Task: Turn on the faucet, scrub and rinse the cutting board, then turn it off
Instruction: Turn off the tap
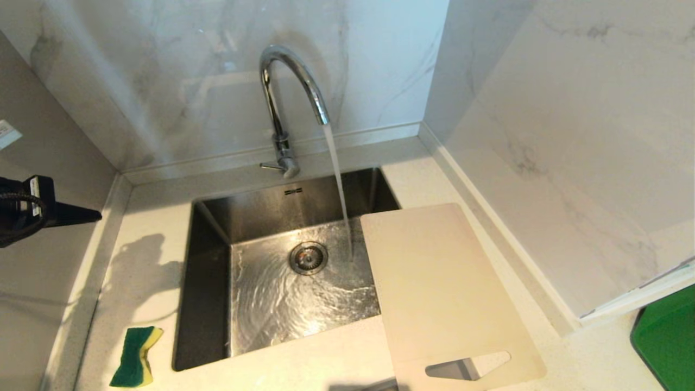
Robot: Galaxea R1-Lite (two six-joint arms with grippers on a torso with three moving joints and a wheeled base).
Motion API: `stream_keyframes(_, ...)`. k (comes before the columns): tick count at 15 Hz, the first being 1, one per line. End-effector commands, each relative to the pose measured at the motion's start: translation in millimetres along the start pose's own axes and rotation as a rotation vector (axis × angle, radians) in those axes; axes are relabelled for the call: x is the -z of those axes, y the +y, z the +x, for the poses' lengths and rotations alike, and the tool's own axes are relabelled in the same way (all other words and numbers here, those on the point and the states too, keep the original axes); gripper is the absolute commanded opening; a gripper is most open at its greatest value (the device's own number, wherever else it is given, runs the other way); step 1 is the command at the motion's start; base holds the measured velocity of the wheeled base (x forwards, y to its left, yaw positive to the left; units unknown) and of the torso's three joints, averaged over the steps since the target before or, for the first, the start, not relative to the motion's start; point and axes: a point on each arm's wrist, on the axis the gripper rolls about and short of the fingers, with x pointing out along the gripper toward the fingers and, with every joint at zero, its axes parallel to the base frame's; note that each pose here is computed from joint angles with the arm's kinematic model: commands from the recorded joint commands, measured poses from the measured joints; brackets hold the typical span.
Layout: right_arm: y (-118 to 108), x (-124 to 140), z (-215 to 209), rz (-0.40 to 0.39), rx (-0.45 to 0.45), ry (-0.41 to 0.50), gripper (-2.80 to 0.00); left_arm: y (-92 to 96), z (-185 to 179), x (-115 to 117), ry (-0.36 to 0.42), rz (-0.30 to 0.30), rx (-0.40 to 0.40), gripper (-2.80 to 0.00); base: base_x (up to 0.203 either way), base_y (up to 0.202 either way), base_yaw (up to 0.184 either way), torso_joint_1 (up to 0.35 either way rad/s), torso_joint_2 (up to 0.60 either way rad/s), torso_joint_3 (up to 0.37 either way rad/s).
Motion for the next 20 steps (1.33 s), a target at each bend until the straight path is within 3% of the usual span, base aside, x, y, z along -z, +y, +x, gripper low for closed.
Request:
stream_keyframes(1, 0, 0, 0, 0.000, -0.001, 0.000, -2.80, -20.8, -9, -3, -0.024, 0.011, 0.082, -2.80, 0.000, 0.000, 0.000, 0.000, 0.00, 0.000)
stream_keyframes(3, 0, 0, 0, 0.000, -0.001, 0.001, -2.80, -33.6, -9, -3, -0.005, -0.013, 0.161, -2.80, 0.000, 0.000, 0.000, 0.000, 0.00, 0.000)
stream_keyframes(6, 0, 0, 0, 0.000, -0.001, 0.002, -2.80, -41.4, 1, 1, 0.049, -0.045, 0.212, -2.80, 0.000, 0.000, 0.000, 0.000, 0.00, 0.000)
stream_keyframes(11, 0, 0, 0, 0.000, -0.001, 0.001, -2.80, -61.0, 7, 1, 0.081, -0.020, 0.370, -2.80, 0.000, 0.000, 0.000, 0.000, 0.00, 0.000)
stream_keyframes(14, 0, 0, 0, 0.000, -0.001, 0.000, -2.80, -66.9, 32, -5, 0.075, -0.003, 0.383, -2.80, 0.000, 0.000, 0.000, 0.000, 0.00, 0.000)
stream_keyframes(20, 0, 0, 0, 0.000, -0.001, 0.000, -2.80, -100.0, 64, -29, 0.009, 0.032, 0.386, -2.80, 0.000, 0.000, 0.000, 0.000, 0.00, 0.000)
